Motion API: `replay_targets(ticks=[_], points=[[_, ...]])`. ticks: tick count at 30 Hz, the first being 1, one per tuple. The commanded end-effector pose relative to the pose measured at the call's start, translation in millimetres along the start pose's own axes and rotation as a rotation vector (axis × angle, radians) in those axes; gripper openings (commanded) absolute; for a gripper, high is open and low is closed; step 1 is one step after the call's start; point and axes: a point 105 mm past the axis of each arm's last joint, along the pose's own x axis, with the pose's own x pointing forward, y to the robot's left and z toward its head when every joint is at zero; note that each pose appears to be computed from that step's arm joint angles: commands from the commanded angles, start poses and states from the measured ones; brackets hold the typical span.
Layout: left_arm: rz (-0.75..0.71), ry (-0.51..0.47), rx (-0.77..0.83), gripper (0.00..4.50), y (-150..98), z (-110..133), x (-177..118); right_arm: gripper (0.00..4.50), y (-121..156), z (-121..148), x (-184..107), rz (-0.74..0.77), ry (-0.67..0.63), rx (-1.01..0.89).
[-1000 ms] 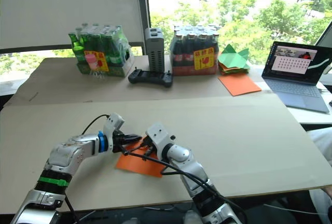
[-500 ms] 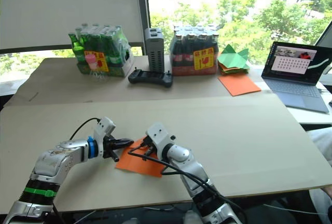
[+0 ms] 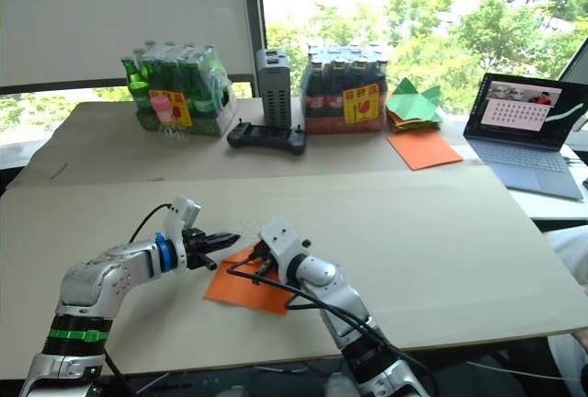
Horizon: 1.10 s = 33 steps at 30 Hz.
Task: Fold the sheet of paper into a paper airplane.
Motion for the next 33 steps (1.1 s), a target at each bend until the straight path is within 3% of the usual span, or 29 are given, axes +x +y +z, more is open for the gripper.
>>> replay_targets(ticks=[1, 13, 28, 33], points=[[-0.029, 0.007, 0.040, 0.04, -7, 1, -3, 0.00, 3, -11, 1, 0.010, 0.044, 0.004], [0.004, 0.131, 0.096, 0.04, 5, -27, -8, 0.00, 3, -10, 2, 0.010, 0.042, 0.002], [0.023, 0.106, 0.104, 0.04, 6, -24, -8, 0.00, 3, -9, 3, 0.019, 0.039, -0.002], [-0.007, 0.111, 0.111, 0.04, -3, -27, -1, 0.00, -3, 6, 2, -0.019, -0.028, 0.024]])
